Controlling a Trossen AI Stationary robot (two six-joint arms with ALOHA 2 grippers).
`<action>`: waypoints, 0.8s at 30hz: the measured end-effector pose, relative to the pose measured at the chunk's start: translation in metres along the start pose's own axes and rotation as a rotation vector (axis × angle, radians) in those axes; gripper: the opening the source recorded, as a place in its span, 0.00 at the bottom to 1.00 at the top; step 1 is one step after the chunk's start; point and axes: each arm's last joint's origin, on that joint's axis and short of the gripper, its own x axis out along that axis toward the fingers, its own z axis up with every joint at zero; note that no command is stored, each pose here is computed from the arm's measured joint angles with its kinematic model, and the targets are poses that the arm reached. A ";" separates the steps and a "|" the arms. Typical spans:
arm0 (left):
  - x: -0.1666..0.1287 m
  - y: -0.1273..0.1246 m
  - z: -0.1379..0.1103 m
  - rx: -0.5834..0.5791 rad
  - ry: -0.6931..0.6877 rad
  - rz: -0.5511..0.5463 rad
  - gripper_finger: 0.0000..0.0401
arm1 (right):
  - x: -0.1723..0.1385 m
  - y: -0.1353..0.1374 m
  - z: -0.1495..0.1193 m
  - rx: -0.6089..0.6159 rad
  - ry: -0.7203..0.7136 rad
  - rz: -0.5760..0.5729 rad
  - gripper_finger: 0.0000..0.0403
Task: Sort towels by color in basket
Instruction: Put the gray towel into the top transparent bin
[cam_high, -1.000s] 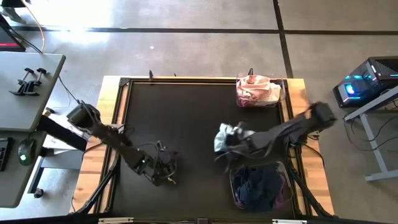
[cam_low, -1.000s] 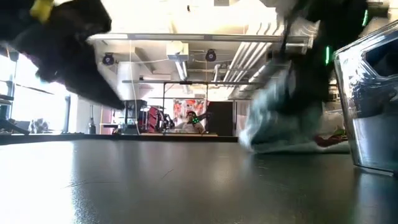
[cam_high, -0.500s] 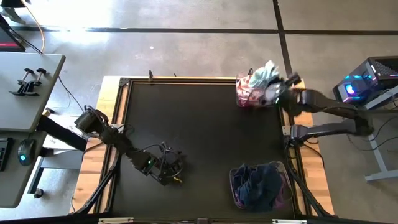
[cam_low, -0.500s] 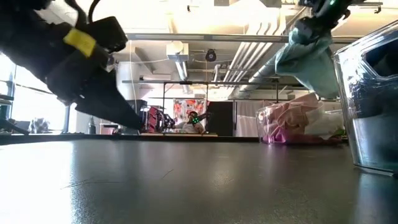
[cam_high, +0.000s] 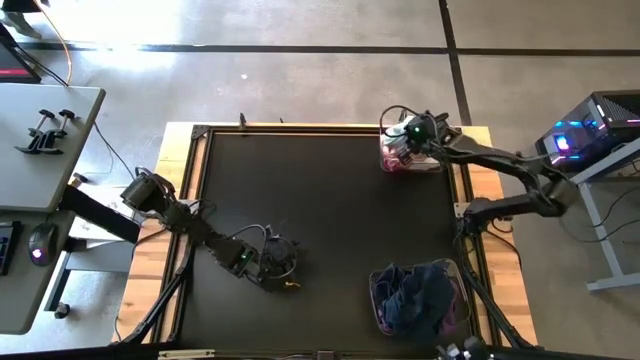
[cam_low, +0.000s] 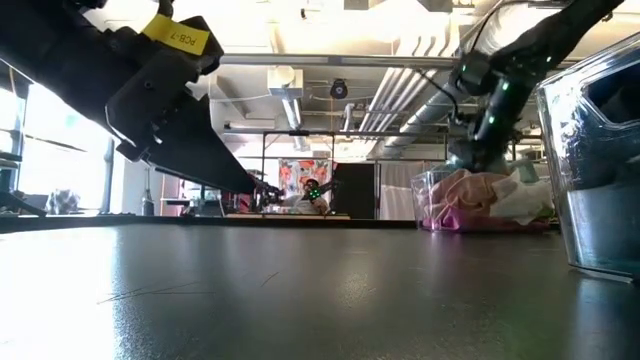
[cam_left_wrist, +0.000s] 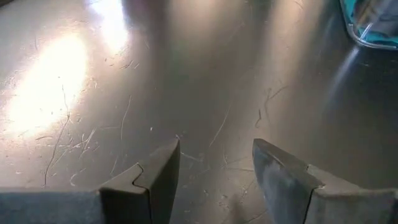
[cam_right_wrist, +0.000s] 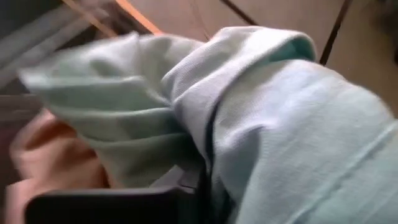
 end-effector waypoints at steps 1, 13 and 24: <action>0.000 0.000 0.000 0.000 -0.001 -0.002 0.47 | 0.006 -0.001 -0.001 0.004 0.022 -0.001 0.16; 0.001 -0.008 0.015 -0.040 -0.103 -0.078 0.47 | -0.049 -0.034 0.051 0.083 0.239 0.187 0.45; 0.015 0.004 0.031 -0.038 -0.156 -0.039 0.47 | -0.080 -0.053 0.084 0.157 0.117 0.093 0.35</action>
